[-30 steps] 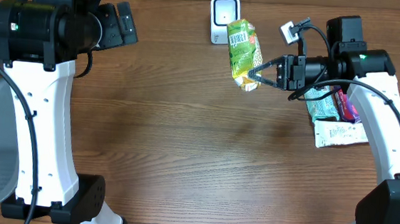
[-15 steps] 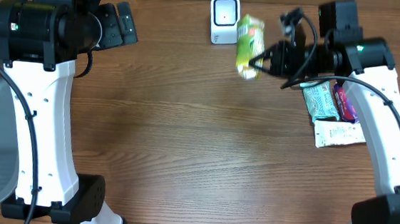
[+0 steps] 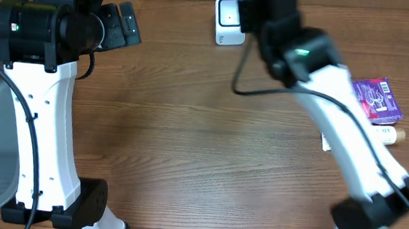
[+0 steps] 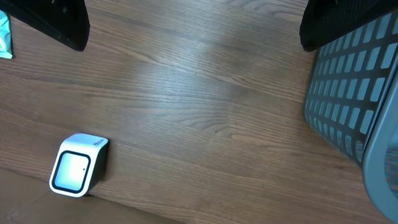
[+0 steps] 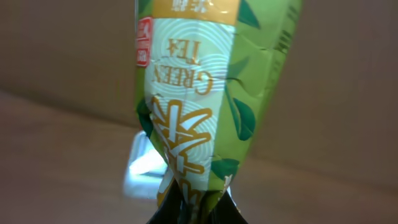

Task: Scan the item barcode
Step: 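Hold the tea packet up in front of the white scanner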

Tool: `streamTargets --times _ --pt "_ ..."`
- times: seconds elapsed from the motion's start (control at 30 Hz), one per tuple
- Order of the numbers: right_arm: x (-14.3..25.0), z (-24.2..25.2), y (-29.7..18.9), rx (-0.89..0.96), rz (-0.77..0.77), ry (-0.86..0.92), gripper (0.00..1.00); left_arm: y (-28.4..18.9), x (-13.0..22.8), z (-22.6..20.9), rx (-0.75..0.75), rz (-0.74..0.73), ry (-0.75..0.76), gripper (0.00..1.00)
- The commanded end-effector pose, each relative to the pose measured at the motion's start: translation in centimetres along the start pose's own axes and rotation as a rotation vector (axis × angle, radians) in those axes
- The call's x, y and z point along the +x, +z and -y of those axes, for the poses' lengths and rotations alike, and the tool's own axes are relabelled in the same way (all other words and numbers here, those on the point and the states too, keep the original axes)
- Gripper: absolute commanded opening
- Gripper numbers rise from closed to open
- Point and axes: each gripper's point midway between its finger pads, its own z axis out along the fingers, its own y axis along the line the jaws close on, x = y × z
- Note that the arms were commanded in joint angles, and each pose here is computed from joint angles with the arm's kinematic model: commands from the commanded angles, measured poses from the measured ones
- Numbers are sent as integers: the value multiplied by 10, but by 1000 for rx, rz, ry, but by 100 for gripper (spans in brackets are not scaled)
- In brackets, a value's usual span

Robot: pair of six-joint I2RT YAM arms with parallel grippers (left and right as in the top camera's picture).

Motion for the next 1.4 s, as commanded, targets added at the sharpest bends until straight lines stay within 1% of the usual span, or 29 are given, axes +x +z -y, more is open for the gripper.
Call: streamTargets --times 0.0,0.13,0.23,0.27,0.4,0.53,0.7,0.87,0.93,1.23,1.37 --pt "18 28 42 334 -58 -333 4 -1 1 3 9 -1 -5 100" --pt "46 5 89 356 -93 -508 4 -1 1 3 9 -1 -5 100" --pt "74 -9 115 330 -161 -708 4 -1 1 3 9 -1 -6 100" --pt "81 -14 122 321 -171 -748 4 -1 1 3 9 -1 -6 100" --pt "101 -20 150 336 -171 -766 4 -1 1 3 9 -1 -5 99" --pt "116 -24 167 342 -174 -761 4 -1 1 3 9 -1 -5 99" --pt "117 -25 180 356 -133 -725 4 -1 1 3 9 -1 -5 99" --pt "132 -20 198 355 -155 -835 4 -1 1 3 9 -1 -5 100" --pt "138 -17 202 351 -170 -861 4 -1 1 3 9 -1 -5 100" --pt "143 -10 202 368 -196 -867 4 -1 1 3 9 -1 -5 100" --pt "146 -16 199 364 -209 -885 4 -1 1 3 9 -1 -6 100"
